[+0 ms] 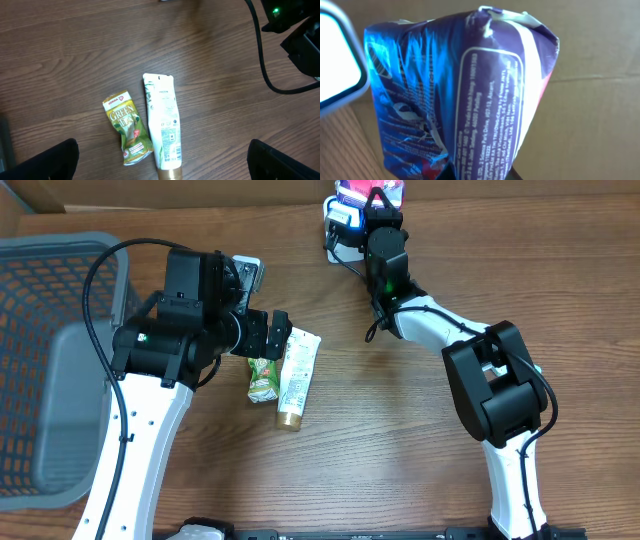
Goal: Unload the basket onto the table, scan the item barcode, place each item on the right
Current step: 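Hold the purple pack in front of the white scanner, then carry the purple pack right and drop it on the table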
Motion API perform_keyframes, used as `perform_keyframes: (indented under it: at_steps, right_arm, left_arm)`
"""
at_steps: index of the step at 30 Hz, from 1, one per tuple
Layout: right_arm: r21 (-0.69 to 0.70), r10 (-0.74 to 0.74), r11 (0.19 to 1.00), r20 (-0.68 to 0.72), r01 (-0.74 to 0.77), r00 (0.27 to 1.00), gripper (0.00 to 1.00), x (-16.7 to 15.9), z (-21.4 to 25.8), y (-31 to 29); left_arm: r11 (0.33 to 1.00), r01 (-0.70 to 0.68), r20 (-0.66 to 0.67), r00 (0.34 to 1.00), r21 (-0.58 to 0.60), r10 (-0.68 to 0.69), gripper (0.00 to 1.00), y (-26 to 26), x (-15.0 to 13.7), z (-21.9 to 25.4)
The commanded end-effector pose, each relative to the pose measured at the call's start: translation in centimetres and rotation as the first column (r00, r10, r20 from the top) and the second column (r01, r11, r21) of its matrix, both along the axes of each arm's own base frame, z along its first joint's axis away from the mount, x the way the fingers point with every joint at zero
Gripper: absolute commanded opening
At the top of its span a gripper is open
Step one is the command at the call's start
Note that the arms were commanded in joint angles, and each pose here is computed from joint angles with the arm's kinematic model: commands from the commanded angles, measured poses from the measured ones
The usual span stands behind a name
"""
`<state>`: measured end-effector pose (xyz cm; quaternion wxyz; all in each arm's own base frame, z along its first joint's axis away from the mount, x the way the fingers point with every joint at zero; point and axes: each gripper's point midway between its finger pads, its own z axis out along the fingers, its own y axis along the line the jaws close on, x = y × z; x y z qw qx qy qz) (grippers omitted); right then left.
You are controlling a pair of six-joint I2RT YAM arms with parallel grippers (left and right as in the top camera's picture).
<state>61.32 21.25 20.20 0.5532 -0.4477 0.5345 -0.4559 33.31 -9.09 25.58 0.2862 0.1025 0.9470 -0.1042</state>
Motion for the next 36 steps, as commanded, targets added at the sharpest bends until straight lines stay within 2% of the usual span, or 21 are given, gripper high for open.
perform_keyframes:
  at_steps: [1,4,7,11,16,18,19,22,24,26,28,30,32,35,36]
  right_arm:
    - [0.227,-0.012,0.974,0.134,-0.018,0.991,0.04,-1.0,4.5,1.2]
    - [0.287,-0.047,0.958,0.222,-0.019,0.974,0.04,-2.3,7.3,1.6]
    - [0.323,-0.074,0.946,0.232,-0.005,0.97,0.04,-3.3,9.1,1.9]
    - [0.451,-0.108,0.892,0.141,0.033,0.984,0.04,-4.4,10.7,1.2]
    - [0.597,-0.081,0.8,0.008,0.06,0.997,0.04,-7.4,14.9,-0.6]
    - [0.703,-0.065,0.709,-0.012,0.055,0.998,0.04,-9.0,16.9,-1.4]
    - [0.782,-0.07,0.62,-0.023,0.062,0.997,0.04,-10.3,18.4,-2.3]
    - [0.867,-0.069,0.481,-0.106,0.126,0.992,0.04,-13.8,19.9,-4.4]
    - [0.905,-0.073,0.373,-0.192,0.205,0.979,0.04,-16.2,19.5,-5.8]
    - [0.923,-0.087,0.229,-0.296,0.308,0.951,0.04,-18.6,18.0,-7.3]
    - [0.892,-0.076,0.08,-0.44,0.446,0.895,0.04,-21.5,15.3,-8.4]
    - [0.816,-0.078,0.017,-0.574,0.577,0.815,0.04,-24.0,12.5,-9.9]
    - [0.717,-0.082,-0.094,-0.697,0.69,0.713,0.04,-26.1,9.7,-11.7]
    - [0.574,0.005,-0.186,-0.811,0.798,0.585,0.04,-27.6,6.5,-12.9]
    - [0.552,0.018,-0.205,-0.823,0.808,0.567,0.04,-27.7,5.9,-13.3]
  left_arm:
    - [1.0,0.013,0.044,0.999,0.001,-0.013,1.0,0.0,-0.1,1.4]
    - [1.0,0.013,0.043,0.999,0.001,-0.013,1.0,0.0,-0.1,1.4]
    - [1.0,0.013,0.043,0.999,0.0,-0.013,0.99,0.0,-0.1,1.4]
    - [1.0,0.013,0.043,0.999,0.001,-0.013,1.0,0.0,-0.1,1.4]
    - [1.0,0.013,0.043,0.999,0.001,-0.013,1.0,0.0,-0.1,1.4]
    - [1.0,0.013,0.044,0.999,0.0,-0.013,1.0,0.0,-0.1,1.4]
    - [1.0,0.013,0.043,0.999,0.001,-0.013,1.0,0.0,-0.1,1.4]
    - [1.0,0.013,0.043,0.999,0.001,-0.013,1.0,0.0,-0.1,1.4]
    - [1.0,0.013,0.043,0.999,0.0,-0.013,1.0,0.0,-0.1,1.4]
    - [1.0,0.013,0.043,0.999,0.0,-0.013,1.0,0.0,-0.1,1.4]
    - [1.0,0.013,0.043,0.999,0.001,-0.013,1.0,0.0,-0.1,1.4]
    - [1.0,0.013,0.043,0.999,0.001,-0.013,1.0,0.0,-0.1,1.4]
    - [1.0,0.013,0.043,0.999,0.001,-0.013,1.0,0.0,-0.1,1.4]
    - [1.0,0.013,0.043,0.999,0.001,-0.013,1.0,0.0,-0.1,1.4]
    - [1.0,0.013,0.043,0.999,0.001,-0.013,1.0,0.0,-0.1,1.4]
